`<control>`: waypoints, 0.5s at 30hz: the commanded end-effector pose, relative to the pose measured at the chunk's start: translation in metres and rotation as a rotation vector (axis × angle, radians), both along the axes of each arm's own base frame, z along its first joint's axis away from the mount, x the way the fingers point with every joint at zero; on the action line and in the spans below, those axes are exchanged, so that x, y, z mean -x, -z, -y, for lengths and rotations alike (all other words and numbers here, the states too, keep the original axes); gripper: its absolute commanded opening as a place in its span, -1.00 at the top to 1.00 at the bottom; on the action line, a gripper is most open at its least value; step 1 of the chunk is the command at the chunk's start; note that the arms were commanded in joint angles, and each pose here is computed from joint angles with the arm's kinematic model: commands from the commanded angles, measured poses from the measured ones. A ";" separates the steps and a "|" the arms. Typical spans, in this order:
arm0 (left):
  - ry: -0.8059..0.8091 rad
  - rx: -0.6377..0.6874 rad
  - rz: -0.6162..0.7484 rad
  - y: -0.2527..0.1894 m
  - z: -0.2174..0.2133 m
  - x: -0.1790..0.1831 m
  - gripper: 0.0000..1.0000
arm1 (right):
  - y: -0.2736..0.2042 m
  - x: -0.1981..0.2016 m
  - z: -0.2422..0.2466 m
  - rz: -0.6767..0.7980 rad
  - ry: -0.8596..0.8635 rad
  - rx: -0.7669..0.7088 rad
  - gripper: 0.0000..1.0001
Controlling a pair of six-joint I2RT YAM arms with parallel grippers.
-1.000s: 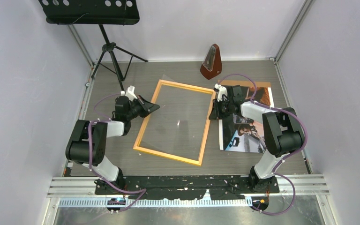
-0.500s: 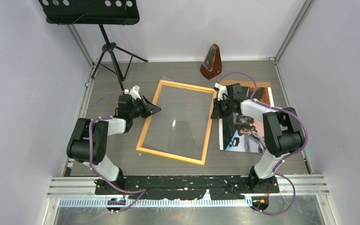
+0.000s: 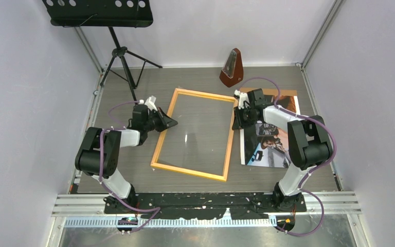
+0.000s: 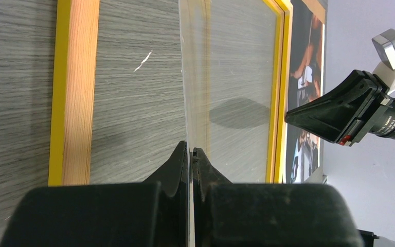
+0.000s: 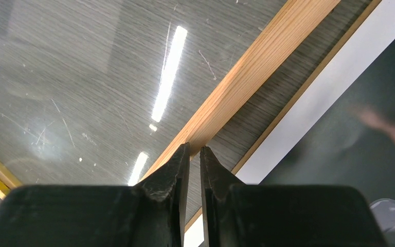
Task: Put the photo into the frame
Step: Place the photo frame item in the photo frame.
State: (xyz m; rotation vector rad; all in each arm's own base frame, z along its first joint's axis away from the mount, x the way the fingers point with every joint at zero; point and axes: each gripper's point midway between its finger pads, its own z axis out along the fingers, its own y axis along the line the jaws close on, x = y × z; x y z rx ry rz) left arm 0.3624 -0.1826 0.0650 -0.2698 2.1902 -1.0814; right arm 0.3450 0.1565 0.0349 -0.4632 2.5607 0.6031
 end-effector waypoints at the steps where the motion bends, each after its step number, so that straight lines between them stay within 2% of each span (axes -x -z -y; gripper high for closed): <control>1: 0.051 -0.014 0.031 -0.004 0.013 -0.001 1.00 | -0.001 -0.010 0.001 0.029 -0.012 0.031 0.64; 15: 0.025 -0.044 -0.001 0.006 0.008 0.004 1.00 | -0.003 -0.015 0.002 0.032 -0.031 0.052 0.64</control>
